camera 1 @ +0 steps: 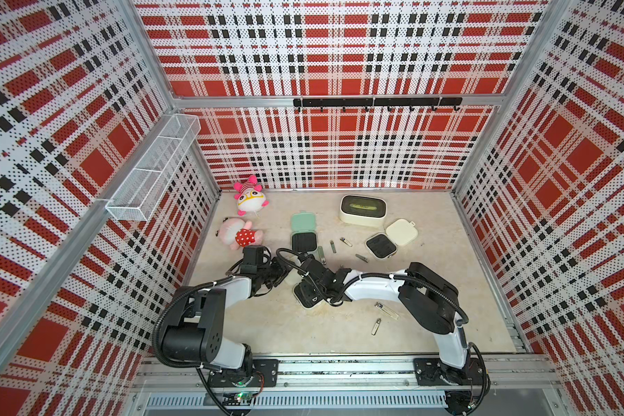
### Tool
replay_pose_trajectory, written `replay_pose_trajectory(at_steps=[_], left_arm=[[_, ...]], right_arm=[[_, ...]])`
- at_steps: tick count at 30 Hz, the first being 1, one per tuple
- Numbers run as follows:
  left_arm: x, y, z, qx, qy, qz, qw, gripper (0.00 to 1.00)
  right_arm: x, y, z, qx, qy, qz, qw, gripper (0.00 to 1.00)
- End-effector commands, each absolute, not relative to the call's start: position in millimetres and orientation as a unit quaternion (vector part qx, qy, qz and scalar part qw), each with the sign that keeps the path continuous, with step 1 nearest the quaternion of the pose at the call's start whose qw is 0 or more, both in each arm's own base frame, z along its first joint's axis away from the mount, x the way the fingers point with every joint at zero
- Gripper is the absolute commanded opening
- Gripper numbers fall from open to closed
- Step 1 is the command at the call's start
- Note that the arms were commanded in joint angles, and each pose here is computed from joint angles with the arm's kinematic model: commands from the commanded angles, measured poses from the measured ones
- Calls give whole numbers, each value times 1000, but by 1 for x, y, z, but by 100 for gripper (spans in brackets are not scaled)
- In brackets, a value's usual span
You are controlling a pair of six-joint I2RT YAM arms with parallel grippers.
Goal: Organize nail clipper sets
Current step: Place the nail clipper in the storage box.
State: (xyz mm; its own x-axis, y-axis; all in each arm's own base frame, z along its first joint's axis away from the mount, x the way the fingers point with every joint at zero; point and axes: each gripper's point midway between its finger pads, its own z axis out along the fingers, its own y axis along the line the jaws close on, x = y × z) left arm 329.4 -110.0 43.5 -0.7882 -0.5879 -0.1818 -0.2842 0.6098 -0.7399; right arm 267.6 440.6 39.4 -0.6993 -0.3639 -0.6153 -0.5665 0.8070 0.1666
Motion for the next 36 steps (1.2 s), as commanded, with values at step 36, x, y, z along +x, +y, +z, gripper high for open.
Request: replay_pose_trajectory(at_steps=[36], left_arm=[[318,-101,21,-255,879,-352,195,53]], right_arm=[[225,404,-7,-297,921,105,228,18]])
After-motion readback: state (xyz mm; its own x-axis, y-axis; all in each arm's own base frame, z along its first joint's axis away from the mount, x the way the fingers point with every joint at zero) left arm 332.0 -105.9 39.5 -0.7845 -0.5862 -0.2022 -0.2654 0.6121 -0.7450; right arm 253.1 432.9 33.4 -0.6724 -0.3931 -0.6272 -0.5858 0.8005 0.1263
